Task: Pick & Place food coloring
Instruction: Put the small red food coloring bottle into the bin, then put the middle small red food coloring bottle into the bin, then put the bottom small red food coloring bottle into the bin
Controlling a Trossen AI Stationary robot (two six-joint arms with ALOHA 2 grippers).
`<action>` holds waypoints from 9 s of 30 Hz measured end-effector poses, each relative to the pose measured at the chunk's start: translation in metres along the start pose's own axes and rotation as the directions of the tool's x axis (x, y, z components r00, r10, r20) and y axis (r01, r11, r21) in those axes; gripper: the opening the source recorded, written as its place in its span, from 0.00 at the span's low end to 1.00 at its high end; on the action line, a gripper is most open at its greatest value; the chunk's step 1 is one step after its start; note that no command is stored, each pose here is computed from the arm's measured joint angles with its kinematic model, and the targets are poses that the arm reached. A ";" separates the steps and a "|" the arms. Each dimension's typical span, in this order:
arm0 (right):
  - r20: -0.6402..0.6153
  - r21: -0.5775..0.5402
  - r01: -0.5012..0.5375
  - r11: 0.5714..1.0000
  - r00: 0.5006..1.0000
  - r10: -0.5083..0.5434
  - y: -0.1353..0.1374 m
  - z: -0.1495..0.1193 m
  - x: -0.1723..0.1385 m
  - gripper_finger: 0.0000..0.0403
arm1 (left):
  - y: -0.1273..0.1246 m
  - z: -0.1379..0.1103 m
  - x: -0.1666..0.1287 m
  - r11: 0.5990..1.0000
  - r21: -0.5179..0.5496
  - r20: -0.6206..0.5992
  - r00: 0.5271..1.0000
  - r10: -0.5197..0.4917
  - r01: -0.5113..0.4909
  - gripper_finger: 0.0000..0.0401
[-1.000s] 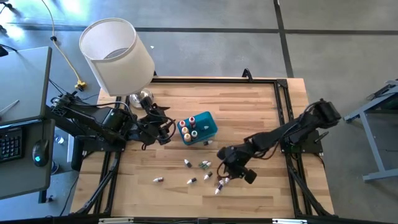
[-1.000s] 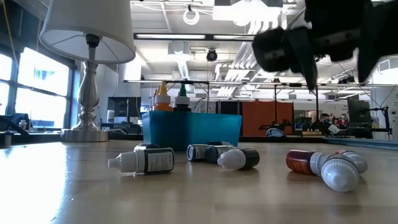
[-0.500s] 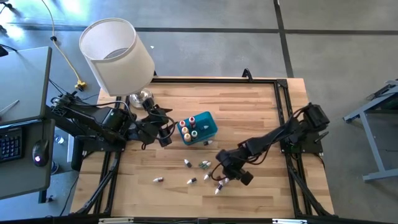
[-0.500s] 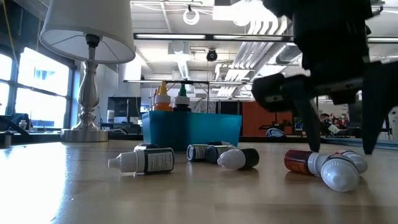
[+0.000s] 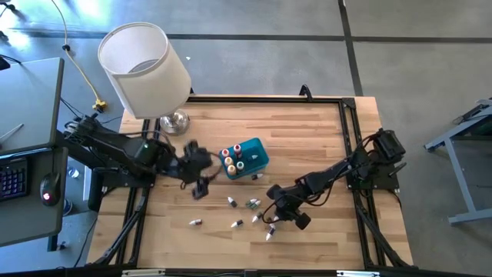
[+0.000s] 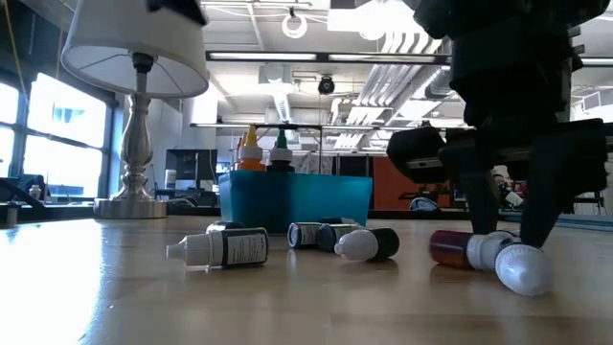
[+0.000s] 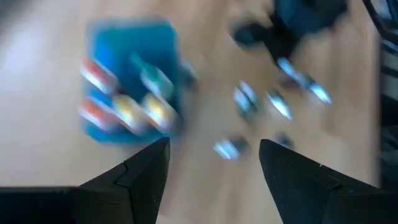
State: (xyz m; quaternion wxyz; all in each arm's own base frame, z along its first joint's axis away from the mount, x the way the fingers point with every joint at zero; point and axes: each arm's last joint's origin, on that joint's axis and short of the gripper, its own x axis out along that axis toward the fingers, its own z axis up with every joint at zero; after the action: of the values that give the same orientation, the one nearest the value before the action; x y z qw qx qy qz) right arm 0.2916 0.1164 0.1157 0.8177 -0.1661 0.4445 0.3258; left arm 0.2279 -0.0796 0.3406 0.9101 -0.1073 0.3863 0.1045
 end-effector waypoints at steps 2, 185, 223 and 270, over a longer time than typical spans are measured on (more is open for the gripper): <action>0.009 0.003 -0.006 1.000 1.000 0.006 0.000 0.001 -0.002 0.16 | -0.008 -0.014 0.017 0.998 -0.033 -0.076 0.995 -0.059 0.057 0.61; 0.175 0.129 0.593 0.795 0.776 -0.607 -0.102 0.031 -0.118 0.18 | 0.067 0.128 -0.034 0.917 0.110 -0.089 0.915 0.393 -0.383 0.53; 0.168 0.142 0.219 0.965 0.956 -0.241 -0.028 0.044 -0.070 0.33 | 0.063 0.124 -0.036 0.919 0.101 -0.102 0.915 0.391 -0.381 0.53; 0.291 0.254 0.244 0.936 0.903 -0.315 0.015 0.005 0.027 0.33 | -0.080 -0.089 0.137 0.970 0.031 0.278 0.930 -0.239 0.240 0.53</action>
State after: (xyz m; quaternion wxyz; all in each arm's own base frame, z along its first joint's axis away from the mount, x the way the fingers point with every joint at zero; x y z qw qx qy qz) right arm 0.2956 0.1405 0.0958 0.9314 -0.0839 0.3060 0.1784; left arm 0.2823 -0.1659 0.1897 0.9613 -0.1391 0.2375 0.0075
